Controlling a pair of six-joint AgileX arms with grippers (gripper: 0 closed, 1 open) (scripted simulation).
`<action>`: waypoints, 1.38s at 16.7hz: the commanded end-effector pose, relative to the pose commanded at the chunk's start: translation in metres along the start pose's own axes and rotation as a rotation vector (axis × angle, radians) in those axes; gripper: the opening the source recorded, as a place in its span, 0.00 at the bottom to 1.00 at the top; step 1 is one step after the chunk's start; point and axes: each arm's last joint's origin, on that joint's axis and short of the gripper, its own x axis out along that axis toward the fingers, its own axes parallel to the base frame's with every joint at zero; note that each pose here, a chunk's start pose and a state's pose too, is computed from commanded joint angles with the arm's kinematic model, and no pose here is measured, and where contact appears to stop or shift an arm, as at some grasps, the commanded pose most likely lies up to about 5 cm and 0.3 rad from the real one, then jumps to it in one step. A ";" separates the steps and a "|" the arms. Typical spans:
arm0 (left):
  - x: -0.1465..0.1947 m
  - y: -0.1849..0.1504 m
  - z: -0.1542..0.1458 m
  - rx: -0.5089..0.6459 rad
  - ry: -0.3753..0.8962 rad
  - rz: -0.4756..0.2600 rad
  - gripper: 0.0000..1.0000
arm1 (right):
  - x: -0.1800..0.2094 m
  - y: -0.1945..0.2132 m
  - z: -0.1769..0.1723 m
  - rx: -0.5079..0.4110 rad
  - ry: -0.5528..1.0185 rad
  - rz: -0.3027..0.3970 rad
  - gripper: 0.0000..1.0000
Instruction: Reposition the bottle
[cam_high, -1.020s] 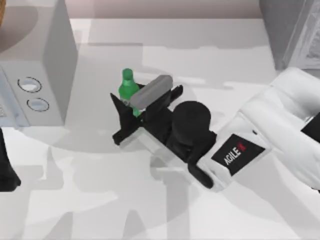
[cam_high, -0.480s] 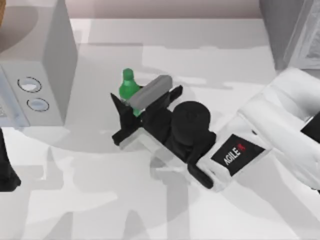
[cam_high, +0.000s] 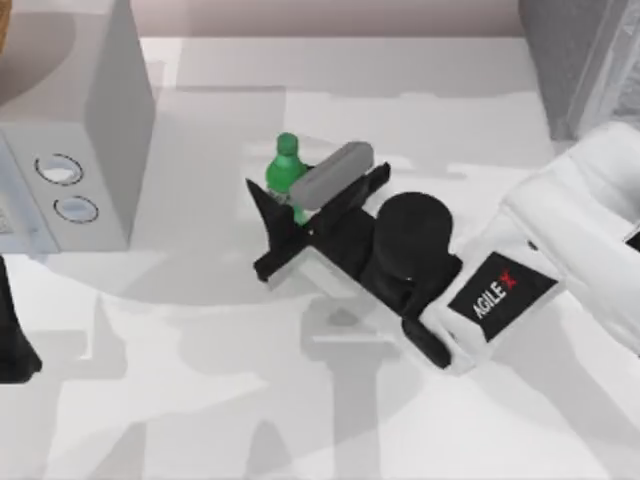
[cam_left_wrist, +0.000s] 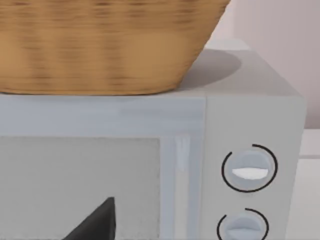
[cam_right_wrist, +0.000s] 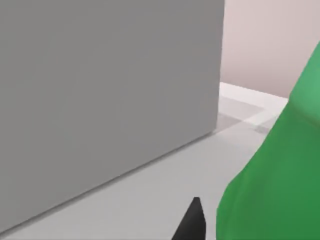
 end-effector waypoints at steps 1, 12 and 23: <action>0.000 0.000 0.000 0.000 0.000 0.000 1.00 | -0.008 -0.016 0.001 -0.001 -0.001 -0.001 0.00; 0.000 0.000 0.000 0.000 0.000 0.000 1.00 | -0.219 -0.183 0.031 0.002 0.016 -0.007 0.00; 0.000 0.000 0.000 0.000 0.000 0.000 1.00 | -0.247 -0.186 0.032 0.002 0.016 -0.017 0.00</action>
